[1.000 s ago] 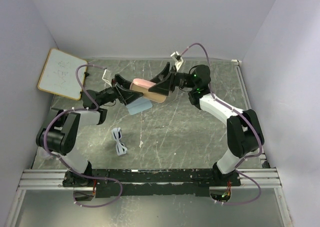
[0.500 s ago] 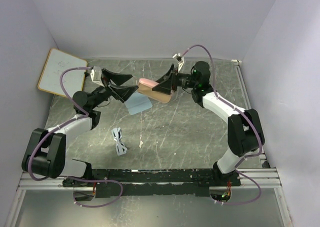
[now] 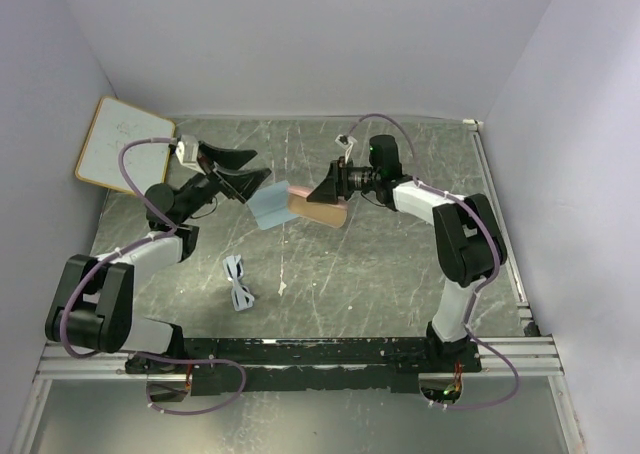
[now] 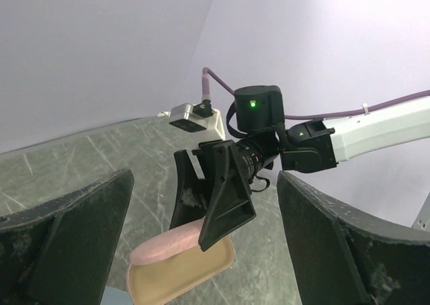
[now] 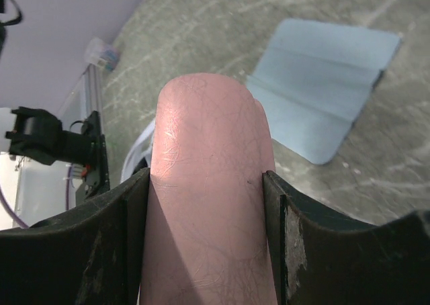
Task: Organize the sunglasses
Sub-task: Open the sunglasses case at the center of the board, then place the sunglasses case at the center of the board.
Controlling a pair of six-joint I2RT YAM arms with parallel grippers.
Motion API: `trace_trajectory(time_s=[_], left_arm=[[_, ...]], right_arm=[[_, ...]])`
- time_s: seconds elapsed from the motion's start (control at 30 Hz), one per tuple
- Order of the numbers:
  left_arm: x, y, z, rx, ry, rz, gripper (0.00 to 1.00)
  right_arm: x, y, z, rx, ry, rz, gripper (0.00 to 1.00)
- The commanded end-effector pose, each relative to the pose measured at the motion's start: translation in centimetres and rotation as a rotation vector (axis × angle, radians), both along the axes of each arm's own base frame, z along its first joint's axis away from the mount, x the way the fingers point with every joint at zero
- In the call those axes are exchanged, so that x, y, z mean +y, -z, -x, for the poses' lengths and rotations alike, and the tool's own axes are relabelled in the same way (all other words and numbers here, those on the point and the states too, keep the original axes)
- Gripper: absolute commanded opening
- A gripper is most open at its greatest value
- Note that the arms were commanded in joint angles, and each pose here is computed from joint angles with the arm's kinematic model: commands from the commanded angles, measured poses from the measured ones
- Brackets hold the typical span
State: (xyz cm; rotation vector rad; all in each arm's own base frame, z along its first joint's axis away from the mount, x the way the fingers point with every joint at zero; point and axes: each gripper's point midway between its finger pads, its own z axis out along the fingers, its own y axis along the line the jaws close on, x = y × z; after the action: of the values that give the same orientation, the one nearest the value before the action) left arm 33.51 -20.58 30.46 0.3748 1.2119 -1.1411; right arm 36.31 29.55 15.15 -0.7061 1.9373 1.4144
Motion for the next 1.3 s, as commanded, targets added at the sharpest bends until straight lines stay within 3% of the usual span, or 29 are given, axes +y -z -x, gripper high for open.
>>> trace_trajectory(time_s=[0.0, 0.3, 0.67, 0.73, 0.8, 0.93, 1.1, 1.2, 1.27], left_arm=[[0.4, 0.0, 0.1, -0.028, 0.004, 0.010, 1.00], [0.7, 1.0, 0.1, -0.016, 0.035, 0.028, 0.99], [1.0, 1.9, 0.0, 0.002, 0.052, 0.038, 1.00], [0.9, 1.9, 0.1, 0.001, 0.063, 0.037, 1.00], [0.9, 2.0, 0.1, 0.003, 0.067, 0.035, 1.00], [0.9, 2.2, 0.1, 0.006, 0.068, 0.033, 1.00], [0.8, 2.4, 0.1, 0.012, 0.078, 0.033, 1.00], [0.7, 2.4, 0.1, 0.014, 0.090, 0.036, 1.00], [0.6, 2.5, 0.1, 0.015, 0.092, 0.036, 1.00]], right_arm=[[-1.2, 1.9, -1.9, 0.009, 0.042, 0.089, 0.00], [-2.9, 6.8, -3.1, 0.120, 0.091, 0.153, 0.00], [-4.1, 9.6, -4.0, 0.164, 0.127, 0.192, 0.00], [-4.2, 9.7, -4.2, 0.162, 0.135, 0.201, 0.16], [-4.3, 9.6, -4.3, 0.156, 0.143, 0.207, 0.22], [-4.7, 9.1, -4.9, 0.128, 0.180, 0.224, 0.43], [-4.9, 7.7, -5.5, 0.090, 0.216, 0.233, 0.60], [-5.1, 7.0, -5.8, 0.071, 0.233, 0.233, 0.65], [-5.1, 6.7, -5.8, 0.062, 0.240, 0.236, 0.75]])
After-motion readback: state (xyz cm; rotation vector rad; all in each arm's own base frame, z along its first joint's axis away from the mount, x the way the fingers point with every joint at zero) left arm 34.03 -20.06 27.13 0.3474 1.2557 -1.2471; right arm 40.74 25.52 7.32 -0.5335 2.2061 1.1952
